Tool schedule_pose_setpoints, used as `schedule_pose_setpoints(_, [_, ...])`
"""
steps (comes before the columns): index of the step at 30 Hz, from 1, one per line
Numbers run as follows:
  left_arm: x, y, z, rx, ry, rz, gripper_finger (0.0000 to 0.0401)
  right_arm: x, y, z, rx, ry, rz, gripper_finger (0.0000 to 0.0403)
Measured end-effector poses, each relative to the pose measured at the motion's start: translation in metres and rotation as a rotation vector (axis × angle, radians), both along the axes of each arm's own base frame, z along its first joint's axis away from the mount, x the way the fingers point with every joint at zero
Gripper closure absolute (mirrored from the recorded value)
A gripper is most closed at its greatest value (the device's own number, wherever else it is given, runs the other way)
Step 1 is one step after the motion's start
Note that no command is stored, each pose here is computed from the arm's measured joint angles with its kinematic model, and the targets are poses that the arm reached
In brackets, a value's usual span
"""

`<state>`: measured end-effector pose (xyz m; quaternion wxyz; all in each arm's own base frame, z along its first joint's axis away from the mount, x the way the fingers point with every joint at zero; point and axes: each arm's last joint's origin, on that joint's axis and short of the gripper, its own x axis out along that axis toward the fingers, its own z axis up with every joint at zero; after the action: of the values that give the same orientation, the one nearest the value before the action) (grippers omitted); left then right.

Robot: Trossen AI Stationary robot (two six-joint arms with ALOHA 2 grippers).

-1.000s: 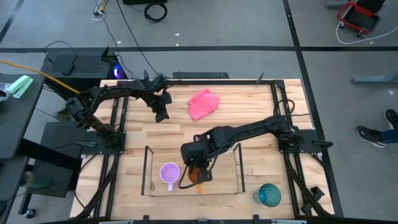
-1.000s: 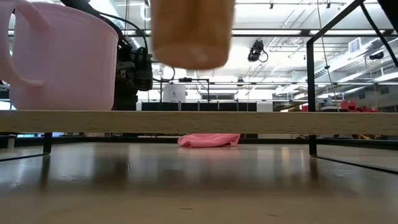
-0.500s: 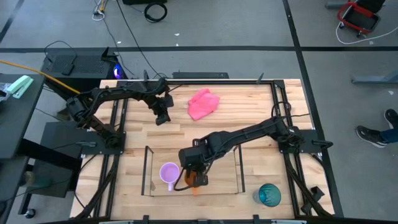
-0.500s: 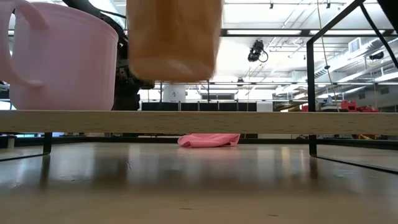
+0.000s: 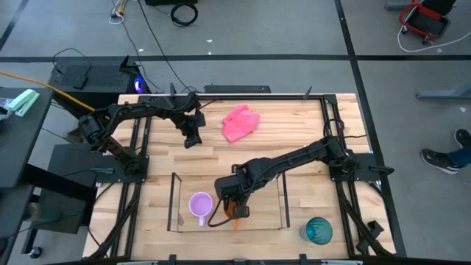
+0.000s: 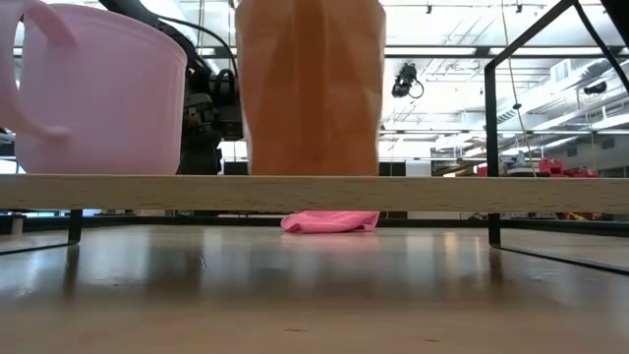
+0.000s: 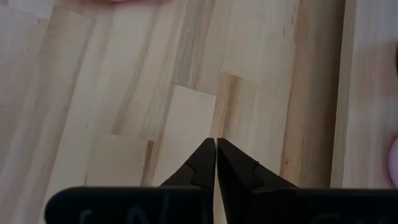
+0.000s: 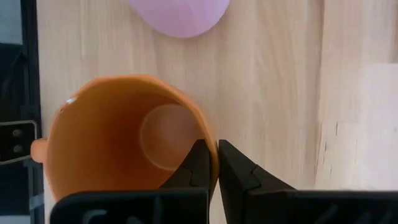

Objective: Stack small to large cups/mugs on shelf
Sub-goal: Put the orange mug on the shelf

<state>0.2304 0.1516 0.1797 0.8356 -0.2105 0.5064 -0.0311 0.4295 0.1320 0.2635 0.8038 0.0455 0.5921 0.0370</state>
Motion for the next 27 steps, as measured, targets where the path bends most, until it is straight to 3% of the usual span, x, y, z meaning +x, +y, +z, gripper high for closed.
schedule_pose_setpoints(27, [-0.0001, 0.0000, 0.0000, -0.002, 0.001, 0.003, 0.0391, 0.0025, -0.0058, -0.0001, -0.017, -0.012, 0.001, 0.0366])
